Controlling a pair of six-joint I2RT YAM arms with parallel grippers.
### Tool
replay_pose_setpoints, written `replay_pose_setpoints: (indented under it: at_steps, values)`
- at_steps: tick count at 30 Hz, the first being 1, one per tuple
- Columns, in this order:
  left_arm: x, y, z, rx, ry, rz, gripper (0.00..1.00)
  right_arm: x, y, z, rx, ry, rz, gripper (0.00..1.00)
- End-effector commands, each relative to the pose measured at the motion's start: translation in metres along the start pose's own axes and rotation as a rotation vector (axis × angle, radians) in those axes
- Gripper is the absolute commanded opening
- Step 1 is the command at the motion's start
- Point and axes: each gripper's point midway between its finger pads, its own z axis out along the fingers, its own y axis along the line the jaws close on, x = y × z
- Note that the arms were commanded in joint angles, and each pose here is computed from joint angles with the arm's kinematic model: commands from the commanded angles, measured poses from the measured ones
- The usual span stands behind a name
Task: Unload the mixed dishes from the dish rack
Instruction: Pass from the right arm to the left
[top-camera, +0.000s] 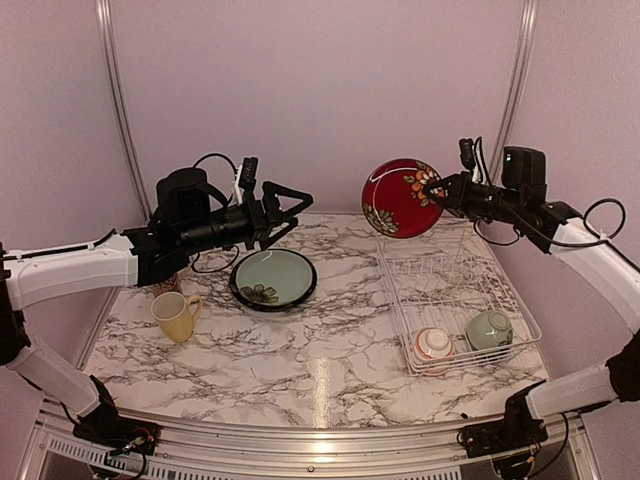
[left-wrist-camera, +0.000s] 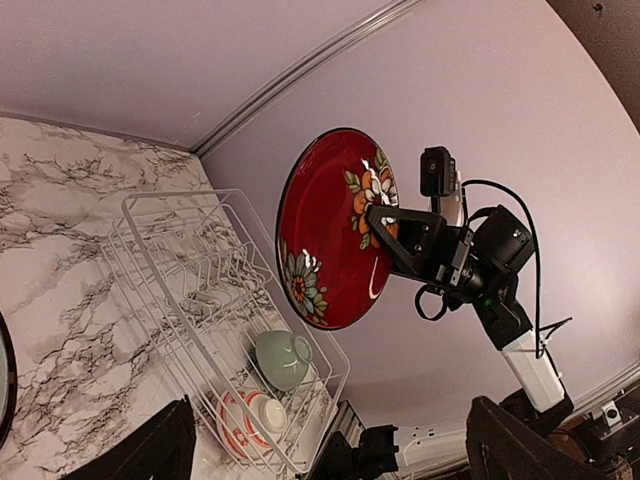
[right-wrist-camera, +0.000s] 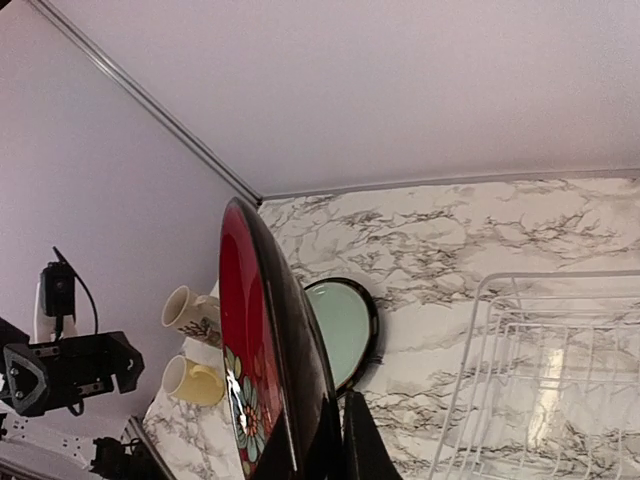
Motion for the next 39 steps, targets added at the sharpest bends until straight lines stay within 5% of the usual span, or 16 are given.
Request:
replay_pose_setpoints:
  at_steps: [1,10,30,33,36,38,39]
  values:
    - [0.003,-0.019,0.013,0.086,0.022,-0.020,0.96,-0.007,0.080,0.012,-0.349,-0.020,0.071,0.00]
    - [0.005,-0.009,0.018,0.059,0.008,-0.055,0.85,0.026,0.122,0.048,-0.495,0.077,0.144,0.00]
    - [-0.004,0.027,0.006,-0.125,-0.064,-0.079,0.01,0.048,0.124,0.063,-0.498,0.122,0.136,0.00]
    - [-0.006,0.035,0.005,-0.151,-0.074,-0.092,0.00,0.049,0.119,0.064,-0.470,0.116,0.115,0.00]
    - [-0.008,0.045,0.003,-0.178,-0.079,-0.113,0.00,0.052,0.114,0.067,-0.446,0.118,0.096,0.15]
    - [-0.008,0.053,0.002,-0.199,-0.080,-0.130,0.00,0.053,0.110,0.070,-0.423,0.119,0.079,0.34]
    - [-0.010,0.066,-0.004,-0.243,-0.089,-0.156,0.00,0.054,0.101,0.073,-0.368,0.114,0.050,0.63]
